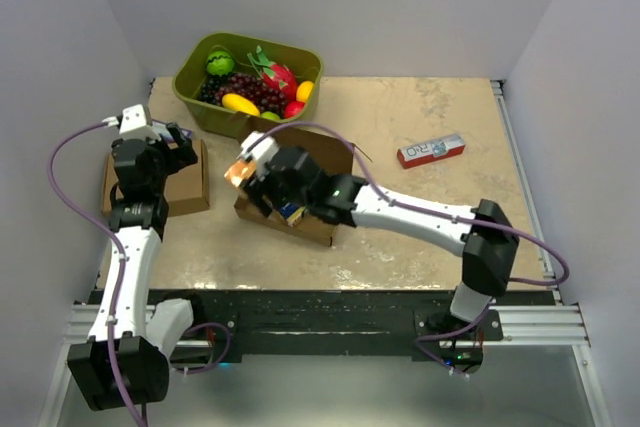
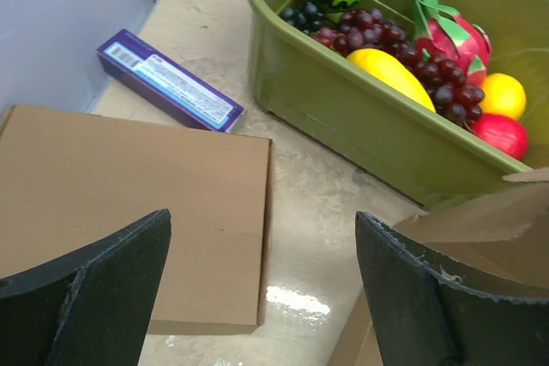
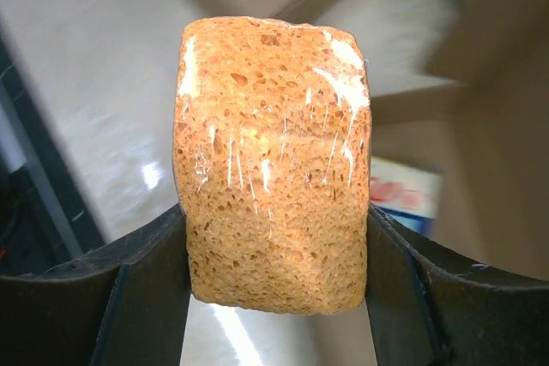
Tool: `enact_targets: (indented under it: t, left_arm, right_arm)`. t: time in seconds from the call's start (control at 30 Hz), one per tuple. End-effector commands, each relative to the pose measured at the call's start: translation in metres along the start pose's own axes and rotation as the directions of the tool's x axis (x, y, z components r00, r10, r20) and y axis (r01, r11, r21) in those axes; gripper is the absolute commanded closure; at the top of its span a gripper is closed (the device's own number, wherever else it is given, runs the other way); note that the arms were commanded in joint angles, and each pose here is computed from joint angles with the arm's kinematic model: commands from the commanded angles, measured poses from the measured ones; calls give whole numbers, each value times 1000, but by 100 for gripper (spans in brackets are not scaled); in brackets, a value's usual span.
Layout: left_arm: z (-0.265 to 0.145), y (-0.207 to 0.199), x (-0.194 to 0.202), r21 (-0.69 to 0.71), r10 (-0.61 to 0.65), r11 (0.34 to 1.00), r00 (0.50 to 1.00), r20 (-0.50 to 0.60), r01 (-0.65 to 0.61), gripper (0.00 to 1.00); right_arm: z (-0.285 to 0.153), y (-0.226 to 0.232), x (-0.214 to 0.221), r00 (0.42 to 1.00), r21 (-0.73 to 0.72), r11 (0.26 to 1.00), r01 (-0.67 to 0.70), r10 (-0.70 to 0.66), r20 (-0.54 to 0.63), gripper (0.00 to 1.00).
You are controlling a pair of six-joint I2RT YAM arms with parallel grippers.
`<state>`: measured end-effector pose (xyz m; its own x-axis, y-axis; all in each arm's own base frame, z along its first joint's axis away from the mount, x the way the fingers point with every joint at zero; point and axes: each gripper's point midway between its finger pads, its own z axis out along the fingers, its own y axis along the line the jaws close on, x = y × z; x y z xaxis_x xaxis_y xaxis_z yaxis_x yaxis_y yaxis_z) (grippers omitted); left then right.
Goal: Fold the paper box
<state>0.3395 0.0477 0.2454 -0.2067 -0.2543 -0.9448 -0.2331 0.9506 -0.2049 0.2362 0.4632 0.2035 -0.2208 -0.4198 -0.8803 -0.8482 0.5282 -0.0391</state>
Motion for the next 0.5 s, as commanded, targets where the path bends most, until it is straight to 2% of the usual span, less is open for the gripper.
enact_targets:
  t: [0.0,0.2,0.47]
  left_arm:
    - [1,-19,-7,89,28,996,999,37,-31,9]
    - [2,-30,-2,134,36,990,999,22,-39,9]
    - [1,-33,0,143,46,988,999,20,-49,10]
  right_arm:
    - [-13,-89,62,978,255,965,-64,111,-174,55]
    - [-20,-126,106,941,429,902,-54,189,-280,56]
    - [-15,-135,119,925,492,869,-48,225,-306,54]
